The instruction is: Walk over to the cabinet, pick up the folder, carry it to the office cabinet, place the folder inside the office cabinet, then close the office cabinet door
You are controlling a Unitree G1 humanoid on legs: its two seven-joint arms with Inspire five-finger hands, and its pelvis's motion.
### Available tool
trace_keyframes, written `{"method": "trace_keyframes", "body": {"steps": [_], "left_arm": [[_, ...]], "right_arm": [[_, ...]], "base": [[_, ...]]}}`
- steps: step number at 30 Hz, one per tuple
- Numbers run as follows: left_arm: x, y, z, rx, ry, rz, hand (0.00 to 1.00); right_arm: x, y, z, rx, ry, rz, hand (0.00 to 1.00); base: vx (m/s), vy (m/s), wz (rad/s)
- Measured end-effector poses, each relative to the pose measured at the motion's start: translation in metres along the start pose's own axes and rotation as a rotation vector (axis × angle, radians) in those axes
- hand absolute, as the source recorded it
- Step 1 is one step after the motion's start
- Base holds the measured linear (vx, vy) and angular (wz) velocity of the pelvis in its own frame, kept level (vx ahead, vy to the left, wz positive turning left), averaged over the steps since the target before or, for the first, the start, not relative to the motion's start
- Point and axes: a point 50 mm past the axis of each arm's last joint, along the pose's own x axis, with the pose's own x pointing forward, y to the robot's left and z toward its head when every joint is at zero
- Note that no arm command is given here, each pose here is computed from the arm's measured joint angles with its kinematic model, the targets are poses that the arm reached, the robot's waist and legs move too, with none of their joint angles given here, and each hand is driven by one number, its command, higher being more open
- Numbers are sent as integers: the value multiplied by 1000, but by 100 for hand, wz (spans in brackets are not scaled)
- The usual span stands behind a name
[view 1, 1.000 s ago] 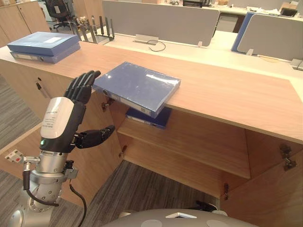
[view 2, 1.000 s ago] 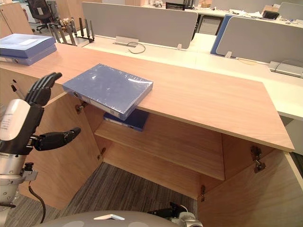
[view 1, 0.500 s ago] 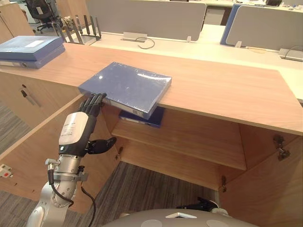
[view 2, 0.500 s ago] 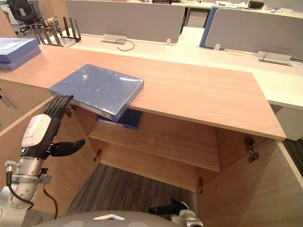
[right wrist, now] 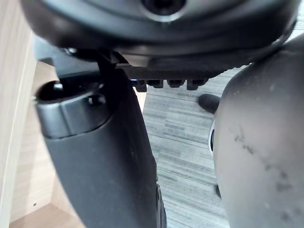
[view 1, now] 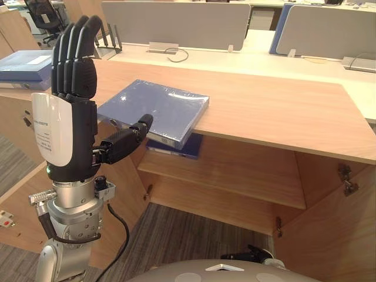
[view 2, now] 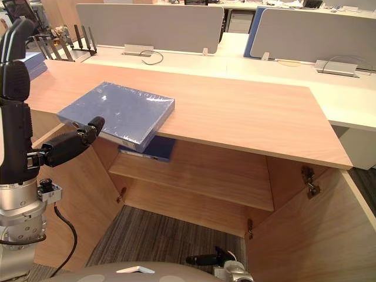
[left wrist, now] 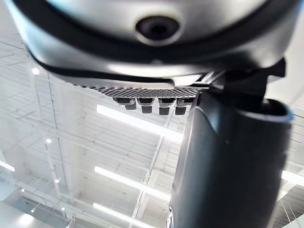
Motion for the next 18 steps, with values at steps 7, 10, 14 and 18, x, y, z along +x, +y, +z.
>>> {"method": "trace_keyframes", "body": {"steps": [7, 10, 14, 18], "left_arm": [[-1, -1, 1, -9, 0, -21, 100], [-9, -6, 1, -28, 21, -92, 100], [-36, -27, -11, -64, 122, -296, 100], [-77, -56, -42, -65, 317, -525, 100]], "right_arm": [[0, 5, -5, -56, 36, 18, 100], [0, 6, -5, -69, 36, 23, 100], [0, 7, -5, -83, 35, 26, 100], [0, 7, -4, -77, 30, 26, 100]], "base": [[-19, 8, 9], [-10, 6, 0], [-37, 17, 1], [-37, 22, -6]]}}
